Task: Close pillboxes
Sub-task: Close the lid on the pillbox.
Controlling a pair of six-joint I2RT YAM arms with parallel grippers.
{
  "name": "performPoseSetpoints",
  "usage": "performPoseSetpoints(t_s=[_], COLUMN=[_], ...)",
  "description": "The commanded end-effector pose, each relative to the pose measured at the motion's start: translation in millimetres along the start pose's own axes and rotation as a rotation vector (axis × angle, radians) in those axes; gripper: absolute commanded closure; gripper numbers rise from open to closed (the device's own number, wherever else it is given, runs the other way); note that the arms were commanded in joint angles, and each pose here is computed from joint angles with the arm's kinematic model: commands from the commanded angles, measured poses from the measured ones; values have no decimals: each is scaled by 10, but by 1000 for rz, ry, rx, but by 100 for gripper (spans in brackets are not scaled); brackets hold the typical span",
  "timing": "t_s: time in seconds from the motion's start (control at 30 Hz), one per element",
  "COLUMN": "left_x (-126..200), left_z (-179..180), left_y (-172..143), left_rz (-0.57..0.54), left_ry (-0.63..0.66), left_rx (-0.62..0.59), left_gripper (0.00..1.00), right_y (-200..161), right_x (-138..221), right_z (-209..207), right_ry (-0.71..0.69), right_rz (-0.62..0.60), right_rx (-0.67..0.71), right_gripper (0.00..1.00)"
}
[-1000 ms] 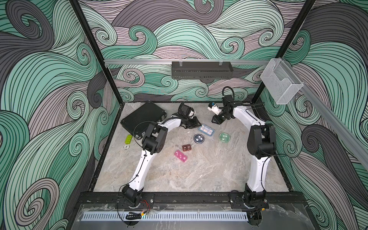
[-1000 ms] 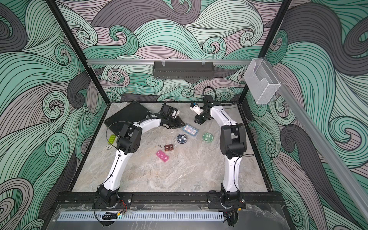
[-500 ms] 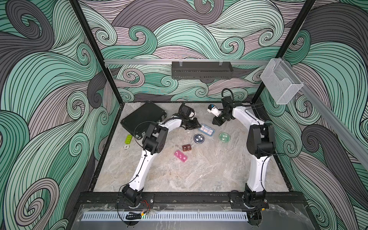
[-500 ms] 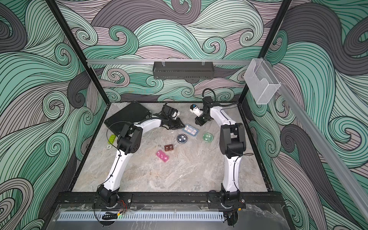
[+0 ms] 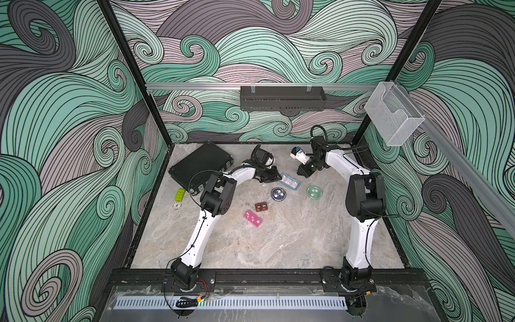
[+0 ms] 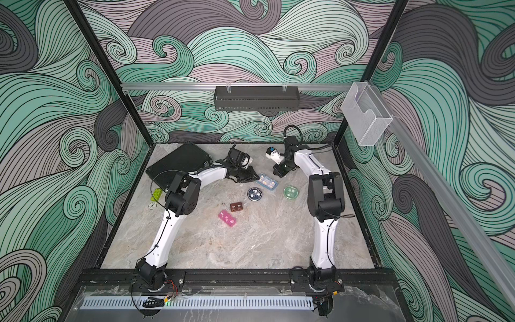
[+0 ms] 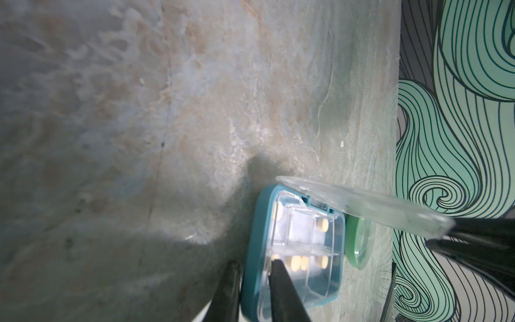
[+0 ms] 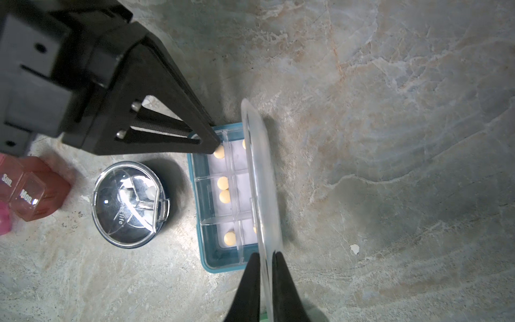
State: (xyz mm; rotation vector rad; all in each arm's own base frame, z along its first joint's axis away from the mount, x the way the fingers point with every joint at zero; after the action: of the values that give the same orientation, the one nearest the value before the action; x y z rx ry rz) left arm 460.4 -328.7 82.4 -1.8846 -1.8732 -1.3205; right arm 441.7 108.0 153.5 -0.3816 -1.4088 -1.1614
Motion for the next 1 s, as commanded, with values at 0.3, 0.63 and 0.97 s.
performPoseSetpoints(t_s=[0.3,0.63,0.97], left_x=[-82,-68,77], left_z=[-4,50,156], left_y=[-61,-129,-218], left_rz=[17,27,39], left_ry=[22,46,92], left_rx=[-6,1,2], left_gripper=[78,65,54], right_y=[-205,-269,-299], right_x=[-40,-124,-173], right_z=[213,319,383], right_ry=[90,118,121], right_rz=[56,85,104], right_rx=[-27,-34,-36], right_gripper=[83,82,77])
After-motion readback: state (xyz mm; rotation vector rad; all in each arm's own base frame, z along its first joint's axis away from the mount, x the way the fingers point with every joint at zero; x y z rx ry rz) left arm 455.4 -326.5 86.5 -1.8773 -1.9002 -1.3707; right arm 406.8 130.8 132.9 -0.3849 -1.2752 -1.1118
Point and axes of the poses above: each gripper's point midway between its finger pads, its own x axis back along the fingers, its own z axis along the line the jaws close on, y = z × x, the point moved 8 cm from there along x, back along the fingers, and after that the axes turned 15 degrees about -x, right-handed, at the moved point
